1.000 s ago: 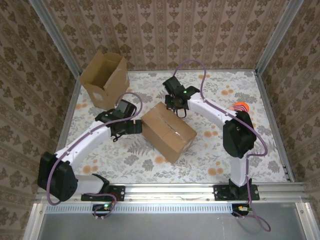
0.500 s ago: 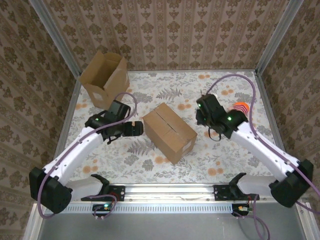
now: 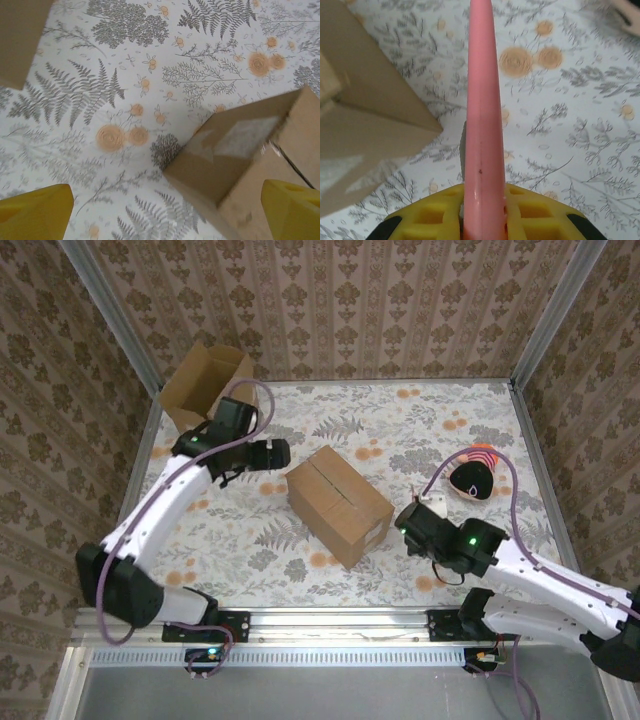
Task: Unpack the express box
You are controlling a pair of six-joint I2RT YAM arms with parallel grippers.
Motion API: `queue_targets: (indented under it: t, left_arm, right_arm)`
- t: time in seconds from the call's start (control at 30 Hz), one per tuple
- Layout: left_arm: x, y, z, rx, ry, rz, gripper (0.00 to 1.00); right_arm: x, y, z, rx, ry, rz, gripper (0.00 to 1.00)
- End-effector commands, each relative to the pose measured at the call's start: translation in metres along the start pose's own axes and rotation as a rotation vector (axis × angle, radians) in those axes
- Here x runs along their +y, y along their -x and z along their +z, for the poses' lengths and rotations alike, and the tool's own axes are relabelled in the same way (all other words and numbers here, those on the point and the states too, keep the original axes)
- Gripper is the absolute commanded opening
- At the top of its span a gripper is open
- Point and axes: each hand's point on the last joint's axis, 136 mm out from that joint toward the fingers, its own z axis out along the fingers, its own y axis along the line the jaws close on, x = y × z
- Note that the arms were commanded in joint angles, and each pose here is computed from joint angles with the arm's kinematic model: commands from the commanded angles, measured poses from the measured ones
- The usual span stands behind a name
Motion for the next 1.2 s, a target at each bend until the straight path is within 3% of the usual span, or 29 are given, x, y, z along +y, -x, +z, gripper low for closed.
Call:
queue_targets:
  t: [0.0, 0.27, 0.7, 1.17]
  left_arm:
    - [0.003, 0.025, 0.024, -0.032, 0.006, 0.006, 0.96]
    - [0.008, 0.02, 0.074, 0.015, 0.027, -0.038, 0.95]
    - [0.012, -0.018, 0.092, 0.079, -0.011, -0.083, 0.95]
    - [0.015, 0.011, 0.105, 0.039, -0.002, -0.076, 0.96]
  right_arm:
    - [0.002, -0.005, 0.008, -0.04, -0.035, 0.107, 0.0]
    - [0.023, 0.0, 0.029, -0.076, -0.028, 0.135, 0.0]
    - [0.054, 0.05, 0.059, -0.056, 0.009, 0.121, 0.0]
    - [0.085, 0.126, 0.102, -0.06, 0.048, 0.055, 0.0]
